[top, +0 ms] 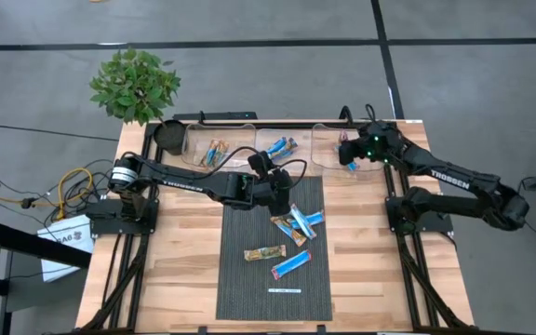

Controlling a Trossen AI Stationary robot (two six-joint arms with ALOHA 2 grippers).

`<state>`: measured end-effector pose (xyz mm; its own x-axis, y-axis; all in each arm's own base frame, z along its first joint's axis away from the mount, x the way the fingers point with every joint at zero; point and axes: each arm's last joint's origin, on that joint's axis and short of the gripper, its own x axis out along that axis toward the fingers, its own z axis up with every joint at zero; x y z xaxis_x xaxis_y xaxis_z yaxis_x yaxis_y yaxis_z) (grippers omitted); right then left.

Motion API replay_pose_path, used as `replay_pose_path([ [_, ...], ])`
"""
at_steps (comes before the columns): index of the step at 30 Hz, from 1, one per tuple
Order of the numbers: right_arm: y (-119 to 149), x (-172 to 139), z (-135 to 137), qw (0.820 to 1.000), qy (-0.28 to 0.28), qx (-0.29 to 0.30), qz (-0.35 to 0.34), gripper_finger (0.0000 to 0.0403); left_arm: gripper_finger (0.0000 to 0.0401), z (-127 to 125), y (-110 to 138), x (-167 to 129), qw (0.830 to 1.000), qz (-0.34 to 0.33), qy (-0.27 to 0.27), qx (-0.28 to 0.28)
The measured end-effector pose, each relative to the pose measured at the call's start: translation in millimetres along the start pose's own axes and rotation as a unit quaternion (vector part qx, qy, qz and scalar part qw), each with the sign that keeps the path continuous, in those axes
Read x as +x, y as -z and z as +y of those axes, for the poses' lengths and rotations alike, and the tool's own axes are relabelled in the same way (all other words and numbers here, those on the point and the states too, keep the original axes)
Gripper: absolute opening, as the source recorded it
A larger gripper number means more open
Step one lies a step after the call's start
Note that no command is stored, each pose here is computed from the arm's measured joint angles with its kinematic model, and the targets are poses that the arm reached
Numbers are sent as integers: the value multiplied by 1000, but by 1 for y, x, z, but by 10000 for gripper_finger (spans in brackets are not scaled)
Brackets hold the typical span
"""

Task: Pick and place Granola Bars by type
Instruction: Put the red granola bar into the right transparent bin

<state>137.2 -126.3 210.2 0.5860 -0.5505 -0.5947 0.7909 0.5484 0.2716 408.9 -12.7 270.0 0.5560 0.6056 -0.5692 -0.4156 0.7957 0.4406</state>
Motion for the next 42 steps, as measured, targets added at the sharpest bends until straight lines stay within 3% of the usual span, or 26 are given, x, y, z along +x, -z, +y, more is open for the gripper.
replay_pose_path([
  [6,6,10,-2,999,11,-18,37,22,286,-1,0,0,1000,3,24,0],
  [22,11,20,-3,997,17,-23,66,27,286,-2,0,0,1000,2,26,-2],
  [42,11,20,-3,997,18,-23,66,87,286,-2,0,0,999,2,36,-3],
])
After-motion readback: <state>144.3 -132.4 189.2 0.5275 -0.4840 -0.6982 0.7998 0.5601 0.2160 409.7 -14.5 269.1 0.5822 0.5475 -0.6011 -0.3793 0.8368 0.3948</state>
